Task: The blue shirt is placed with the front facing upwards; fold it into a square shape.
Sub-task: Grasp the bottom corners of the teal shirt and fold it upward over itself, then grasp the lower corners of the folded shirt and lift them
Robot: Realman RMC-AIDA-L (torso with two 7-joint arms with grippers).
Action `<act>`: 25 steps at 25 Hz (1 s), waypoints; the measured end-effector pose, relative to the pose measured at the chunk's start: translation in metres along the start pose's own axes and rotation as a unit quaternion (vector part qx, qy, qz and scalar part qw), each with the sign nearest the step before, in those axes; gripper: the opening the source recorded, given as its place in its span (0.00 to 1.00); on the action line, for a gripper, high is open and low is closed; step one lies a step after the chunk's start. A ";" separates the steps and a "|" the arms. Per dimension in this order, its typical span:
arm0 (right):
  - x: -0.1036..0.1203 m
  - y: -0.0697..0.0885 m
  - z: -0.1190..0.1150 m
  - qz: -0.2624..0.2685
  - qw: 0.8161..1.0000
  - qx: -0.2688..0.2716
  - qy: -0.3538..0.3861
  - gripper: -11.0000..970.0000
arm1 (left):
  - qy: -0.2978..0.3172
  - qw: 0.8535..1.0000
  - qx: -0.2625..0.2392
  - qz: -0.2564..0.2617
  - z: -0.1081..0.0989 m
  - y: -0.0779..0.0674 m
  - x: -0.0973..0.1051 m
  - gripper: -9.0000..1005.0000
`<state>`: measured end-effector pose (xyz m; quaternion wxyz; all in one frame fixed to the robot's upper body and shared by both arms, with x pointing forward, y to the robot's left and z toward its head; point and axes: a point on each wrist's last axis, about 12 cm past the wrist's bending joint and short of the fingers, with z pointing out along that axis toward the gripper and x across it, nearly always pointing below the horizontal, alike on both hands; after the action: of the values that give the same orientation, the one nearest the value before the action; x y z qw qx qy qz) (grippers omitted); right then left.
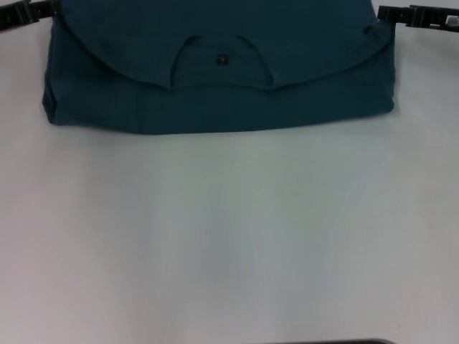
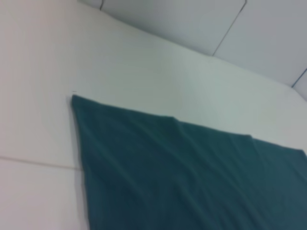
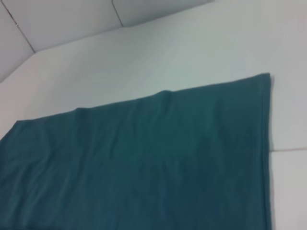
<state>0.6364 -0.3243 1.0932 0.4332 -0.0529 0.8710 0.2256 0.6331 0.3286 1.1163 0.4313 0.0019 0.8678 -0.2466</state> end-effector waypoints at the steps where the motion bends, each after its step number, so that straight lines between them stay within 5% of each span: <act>1: -0.001 -0.001 -0.001 -0.001 1.000 0.001 -0.002 0.49 | -0.003 1.000 0.002 0.002 -0.002 -0.001 -0.001 0.37; 6: -0.004 -0.006 -0.013 0.004 1.000 -0.011 -0.014 0.63 | -0.019 1.000 0.024 -0.001 -0.014 -0.004 -0.005 0.58; 9: -0.001 -0.007 -0.024 0.010 0.999 -0.032 -0.021 0.63 | -0.017 0.999 0.040 0.000 -0.020 -0.005 -0.005 0.71; 17: 0.021 -0.019 -0.060 0.024 0.997 -0.075 0.014 0.63 | 0.010 0.997 0.078 0.004 -0.034 -0.006 0.010 0.85; 25: 0.040 -0.032 -0.086 0.066 0.991 -0.074 0.090 0.63 | 0.030 0.994 0.106 0.008 -0.041 -0.009 0.032 0.86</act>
<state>0.5586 -0.3867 1.0959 0.3317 -0.0472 0.8891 0.3117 0.5807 0.3318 1.1169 0.4044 0.0623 0.8494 -0.3333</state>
